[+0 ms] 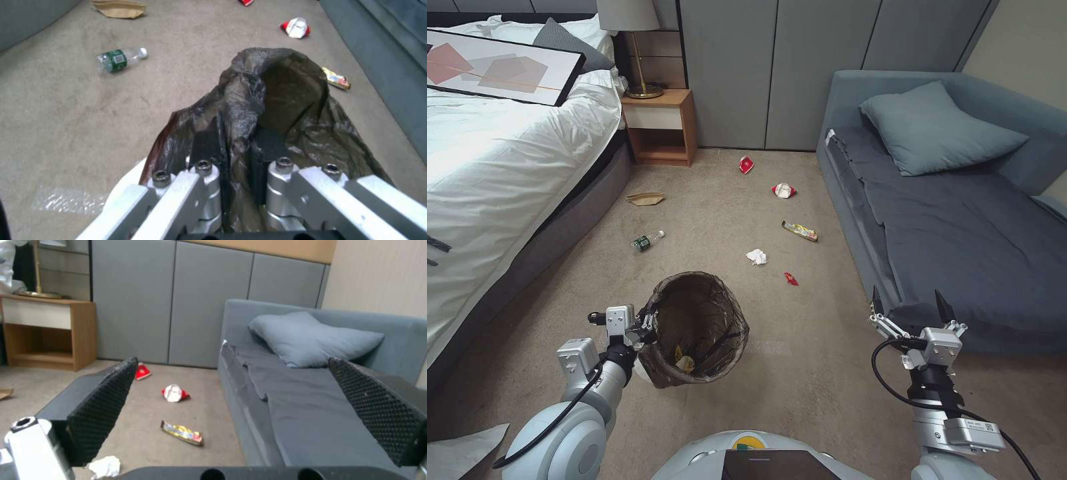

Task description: Pick up the trash bin, then pick up the garbage from the floor and place it into the trash bin.

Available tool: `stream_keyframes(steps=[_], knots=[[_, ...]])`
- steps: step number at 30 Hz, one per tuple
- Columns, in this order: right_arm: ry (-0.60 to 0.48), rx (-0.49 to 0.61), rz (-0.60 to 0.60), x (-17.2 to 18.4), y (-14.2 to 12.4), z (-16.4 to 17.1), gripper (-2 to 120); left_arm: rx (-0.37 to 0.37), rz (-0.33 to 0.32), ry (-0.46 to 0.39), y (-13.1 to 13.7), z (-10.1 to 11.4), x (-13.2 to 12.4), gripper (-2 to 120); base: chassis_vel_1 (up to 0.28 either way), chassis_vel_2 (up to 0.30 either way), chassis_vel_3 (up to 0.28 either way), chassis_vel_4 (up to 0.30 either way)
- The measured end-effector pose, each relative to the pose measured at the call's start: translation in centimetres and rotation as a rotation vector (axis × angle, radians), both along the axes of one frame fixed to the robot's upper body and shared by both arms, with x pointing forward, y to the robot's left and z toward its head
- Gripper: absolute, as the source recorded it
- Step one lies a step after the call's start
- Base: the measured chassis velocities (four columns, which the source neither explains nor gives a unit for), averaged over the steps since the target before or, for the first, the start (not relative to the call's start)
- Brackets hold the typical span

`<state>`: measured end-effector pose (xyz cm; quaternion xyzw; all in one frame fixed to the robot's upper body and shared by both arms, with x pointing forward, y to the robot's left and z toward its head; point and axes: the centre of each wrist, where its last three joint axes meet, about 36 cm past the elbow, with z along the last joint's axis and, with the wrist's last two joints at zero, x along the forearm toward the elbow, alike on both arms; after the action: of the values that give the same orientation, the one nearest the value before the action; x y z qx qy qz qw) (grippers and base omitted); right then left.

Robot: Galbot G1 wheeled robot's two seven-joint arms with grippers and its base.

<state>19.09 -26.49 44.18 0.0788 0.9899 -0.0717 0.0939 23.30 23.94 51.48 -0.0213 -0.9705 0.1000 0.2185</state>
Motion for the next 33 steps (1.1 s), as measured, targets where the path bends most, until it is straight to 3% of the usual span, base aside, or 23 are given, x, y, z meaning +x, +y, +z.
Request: stream_keyframes(steps=[33], knots=[[-0.002,0.003,-0.001,0.11,0.07,-0.12,100,0.002,-0.002,-0.001,0.09,0.04,0.03,8,-0.077,0.07,0.068,-0.074]])
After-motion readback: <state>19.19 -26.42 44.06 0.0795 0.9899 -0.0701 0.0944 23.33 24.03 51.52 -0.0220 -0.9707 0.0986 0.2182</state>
